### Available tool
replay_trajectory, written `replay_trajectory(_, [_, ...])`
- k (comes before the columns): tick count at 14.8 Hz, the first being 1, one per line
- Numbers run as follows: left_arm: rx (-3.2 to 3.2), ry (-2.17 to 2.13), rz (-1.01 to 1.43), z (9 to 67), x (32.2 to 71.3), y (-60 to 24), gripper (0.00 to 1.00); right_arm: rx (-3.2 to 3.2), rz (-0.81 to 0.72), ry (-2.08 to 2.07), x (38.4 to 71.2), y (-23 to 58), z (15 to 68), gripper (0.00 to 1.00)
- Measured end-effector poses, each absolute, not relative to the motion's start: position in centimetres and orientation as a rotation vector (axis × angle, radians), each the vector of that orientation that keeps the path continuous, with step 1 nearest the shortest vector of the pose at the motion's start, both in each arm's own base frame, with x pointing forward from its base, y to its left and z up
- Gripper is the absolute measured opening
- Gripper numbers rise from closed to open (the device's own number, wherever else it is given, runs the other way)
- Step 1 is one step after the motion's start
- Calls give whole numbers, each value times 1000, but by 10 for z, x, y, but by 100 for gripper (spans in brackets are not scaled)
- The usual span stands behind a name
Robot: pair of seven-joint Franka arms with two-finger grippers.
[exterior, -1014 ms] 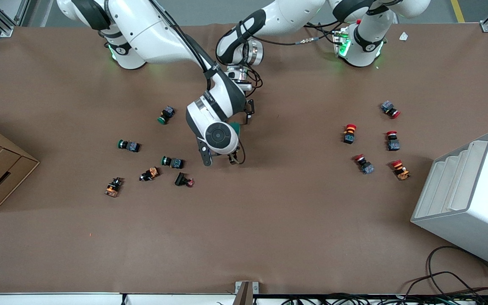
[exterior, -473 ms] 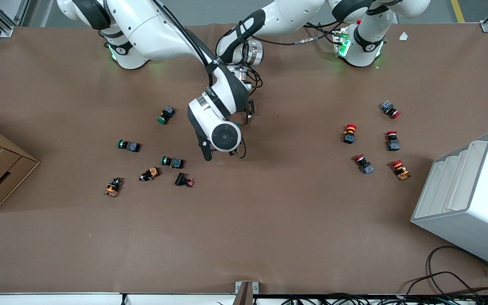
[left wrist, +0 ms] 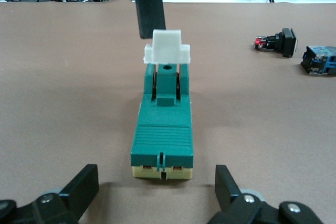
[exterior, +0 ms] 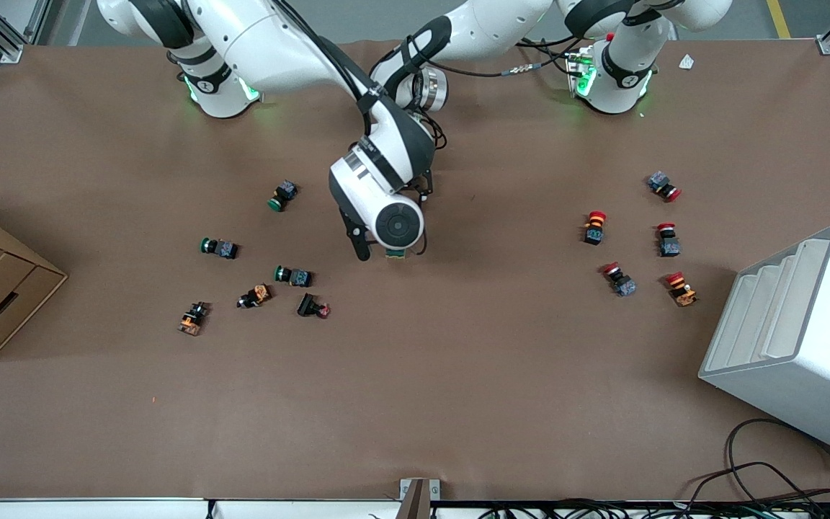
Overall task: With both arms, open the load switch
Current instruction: 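Push the white lever handle down with the right gripper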
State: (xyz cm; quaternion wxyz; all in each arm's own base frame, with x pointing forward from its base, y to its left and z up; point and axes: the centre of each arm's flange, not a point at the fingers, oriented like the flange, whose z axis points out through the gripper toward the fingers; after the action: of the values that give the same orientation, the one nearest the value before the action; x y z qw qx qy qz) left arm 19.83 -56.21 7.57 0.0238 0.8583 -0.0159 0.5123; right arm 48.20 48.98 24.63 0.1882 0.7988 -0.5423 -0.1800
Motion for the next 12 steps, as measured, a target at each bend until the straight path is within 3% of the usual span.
replay_trajectory(12, [2655,-44,1584,76,198,-562,98,2199,-513,-1476,467,487,226,100])
